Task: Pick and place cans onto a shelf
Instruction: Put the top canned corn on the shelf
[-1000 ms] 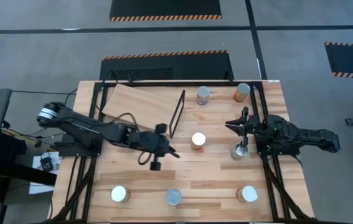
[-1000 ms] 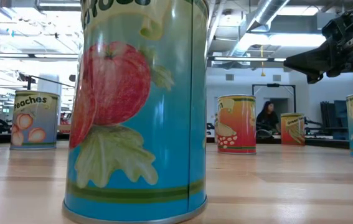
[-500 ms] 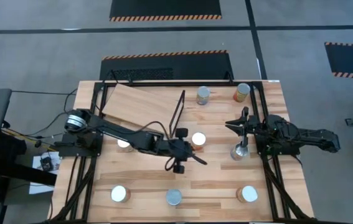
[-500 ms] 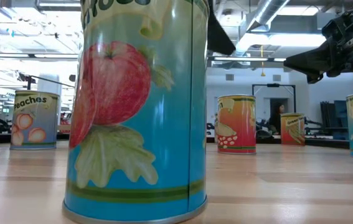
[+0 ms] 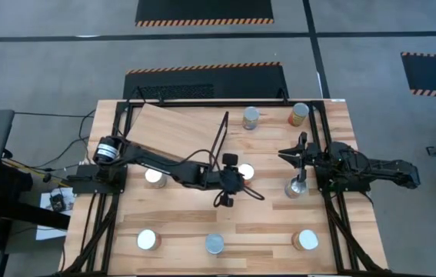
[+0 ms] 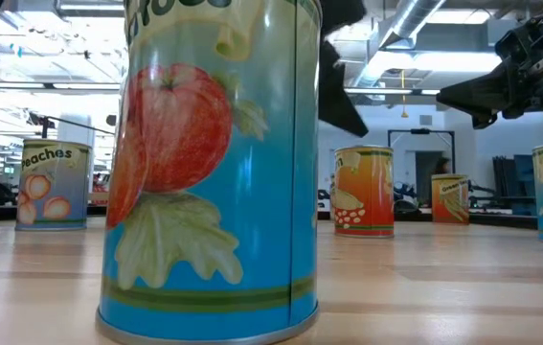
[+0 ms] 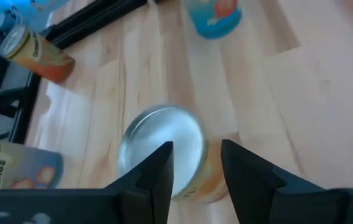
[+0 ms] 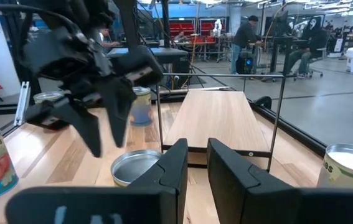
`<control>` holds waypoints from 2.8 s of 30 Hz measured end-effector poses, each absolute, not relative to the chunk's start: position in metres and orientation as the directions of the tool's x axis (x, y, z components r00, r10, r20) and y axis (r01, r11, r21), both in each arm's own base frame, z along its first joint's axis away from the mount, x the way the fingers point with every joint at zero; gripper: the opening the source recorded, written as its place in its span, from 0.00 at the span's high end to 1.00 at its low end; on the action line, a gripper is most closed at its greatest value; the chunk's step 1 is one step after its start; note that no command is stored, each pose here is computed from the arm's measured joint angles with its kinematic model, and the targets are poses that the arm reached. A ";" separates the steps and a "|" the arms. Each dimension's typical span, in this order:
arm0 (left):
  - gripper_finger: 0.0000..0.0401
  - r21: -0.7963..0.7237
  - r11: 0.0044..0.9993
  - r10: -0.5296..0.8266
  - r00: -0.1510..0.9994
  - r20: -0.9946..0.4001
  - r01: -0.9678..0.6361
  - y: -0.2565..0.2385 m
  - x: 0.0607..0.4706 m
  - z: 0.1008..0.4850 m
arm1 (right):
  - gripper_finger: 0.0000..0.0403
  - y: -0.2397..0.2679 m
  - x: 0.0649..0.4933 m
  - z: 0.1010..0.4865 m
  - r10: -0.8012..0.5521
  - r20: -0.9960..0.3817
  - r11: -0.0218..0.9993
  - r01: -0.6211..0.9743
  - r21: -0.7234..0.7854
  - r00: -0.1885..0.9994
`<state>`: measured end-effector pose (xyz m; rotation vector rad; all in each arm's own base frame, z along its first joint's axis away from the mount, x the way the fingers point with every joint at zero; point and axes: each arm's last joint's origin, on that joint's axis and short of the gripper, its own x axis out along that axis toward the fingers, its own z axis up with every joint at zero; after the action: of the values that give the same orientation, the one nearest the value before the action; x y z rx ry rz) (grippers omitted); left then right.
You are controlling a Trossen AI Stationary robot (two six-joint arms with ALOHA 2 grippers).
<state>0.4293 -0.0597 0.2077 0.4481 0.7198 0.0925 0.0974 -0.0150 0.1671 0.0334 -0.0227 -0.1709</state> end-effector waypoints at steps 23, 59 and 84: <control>0.69 0.397 0.896 0.141 0.717 -0.682 0.201 -0.037 0.429 0.203 | 0.78 -0.015 0.097 0.167 -0.170 0.020 0.985 0.170 0.035 0.985; 1.00 0.332 0.908 0.033 0.746 -0.665 0.256 -0.042 0.440 0.246 | 0.78 -0.015 0.097 0.167 -0.171 0.020 0.985 0.170 0.035 0.985; 1.00 0.401 0.880 0.463 0.650 -0.603 -0.255 0.003 0.307 0.445 | 0.78 -0.015 0.097 0.167 -0.171 0.020 0.985 0.170 0.035 0.985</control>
<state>0.3072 0.0025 0.4452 0.2933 0.7614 0.4148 0.0974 -0.0150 0.1672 0.0336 -0.0234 -0.1713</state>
